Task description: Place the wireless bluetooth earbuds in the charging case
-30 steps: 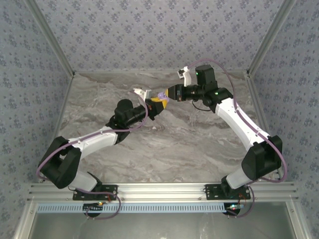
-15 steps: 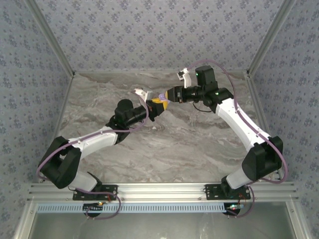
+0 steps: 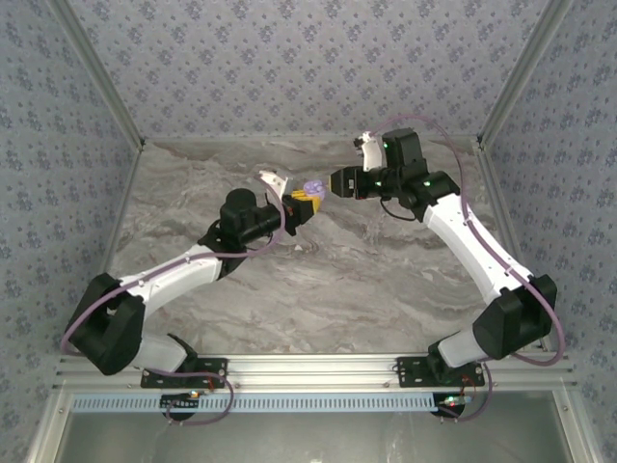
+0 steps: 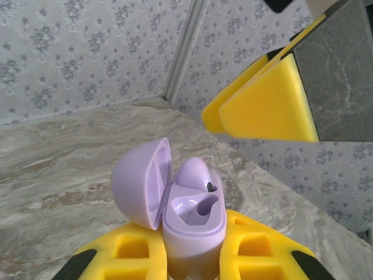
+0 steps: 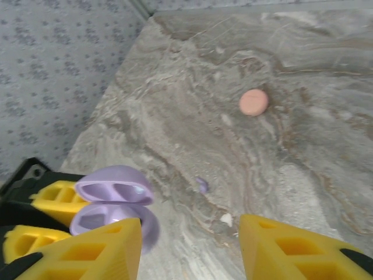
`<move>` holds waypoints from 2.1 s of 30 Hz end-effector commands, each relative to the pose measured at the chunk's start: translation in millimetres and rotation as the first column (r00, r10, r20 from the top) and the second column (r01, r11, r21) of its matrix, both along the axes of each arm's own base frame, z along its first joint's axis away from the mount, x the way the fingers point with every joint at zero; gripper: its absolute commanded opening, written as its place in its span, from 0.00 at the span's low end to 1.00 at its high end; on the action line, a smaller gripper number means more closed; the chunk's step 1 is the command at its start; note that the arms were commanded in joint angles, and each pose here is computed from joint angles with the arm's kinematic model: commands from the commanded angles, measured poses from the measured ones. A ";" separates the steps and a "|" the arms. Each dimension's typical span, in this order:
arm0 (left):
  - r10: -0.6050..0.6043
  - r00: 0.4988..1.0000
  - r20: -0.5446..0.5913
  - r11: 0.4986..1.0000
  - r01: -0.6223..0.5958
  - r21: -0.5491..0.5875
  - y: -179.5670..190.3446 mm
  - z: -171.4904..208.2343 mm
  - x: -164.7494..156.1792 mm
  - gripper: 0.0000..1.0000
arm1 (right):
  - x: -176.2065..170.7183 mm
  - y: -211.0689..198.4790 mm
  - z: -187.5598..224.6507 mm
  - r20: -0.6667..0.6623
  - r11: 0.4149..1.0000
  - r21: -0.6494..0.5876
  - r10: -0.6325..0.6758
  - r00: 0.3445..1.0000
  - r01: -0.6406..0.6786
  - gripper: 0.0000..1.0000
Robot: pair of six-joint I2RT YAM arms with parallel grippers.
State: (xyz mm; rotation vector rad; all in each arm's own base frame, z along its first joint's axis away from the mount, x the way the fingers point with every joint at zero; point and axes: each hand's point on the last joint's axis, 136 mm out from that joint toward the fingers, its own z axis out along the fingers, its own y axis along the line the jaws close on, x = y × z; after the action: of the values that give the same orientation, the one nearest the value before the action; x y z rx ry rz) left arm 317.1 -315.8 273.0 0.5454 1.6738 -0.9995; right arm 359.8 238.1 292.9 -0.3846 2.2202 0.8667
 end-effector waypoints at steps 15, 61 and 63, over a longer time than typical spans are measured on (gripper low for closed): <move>0.127 0.989 0.079 0.970 -0.140 0.198 45.0 15.2 -13.6 0.13 | 17.5 -17.4 -113.9 -0.211 0.970 -0.224 -0.147 0.966 0.099 0.52; 0.243 0.963 0.114 0.937 -0.264 0.229 90.7 26.8 -29.3 0.13 | 9.6 158.4 -263.8 -0.510 0.918 -0.265 0.125 0.851 -0.294 0.45; 0.244 0.963 0.112 0.937 -0.264 0.229 90.9 26.4 -29.1 0.13 | 8.6 160.1 -266.7 -0.516 0.916 -0.269 0.124 0.848 -0.298 0.45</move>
State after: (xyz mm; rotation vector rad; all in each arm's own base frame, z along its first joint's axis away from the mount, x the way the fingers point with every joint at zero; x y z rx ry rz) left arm 288.2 -230.6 289.5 0.5099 1.7898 -0.6041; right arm 380.5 393.3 36.2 -0.6183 2.8084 0.7484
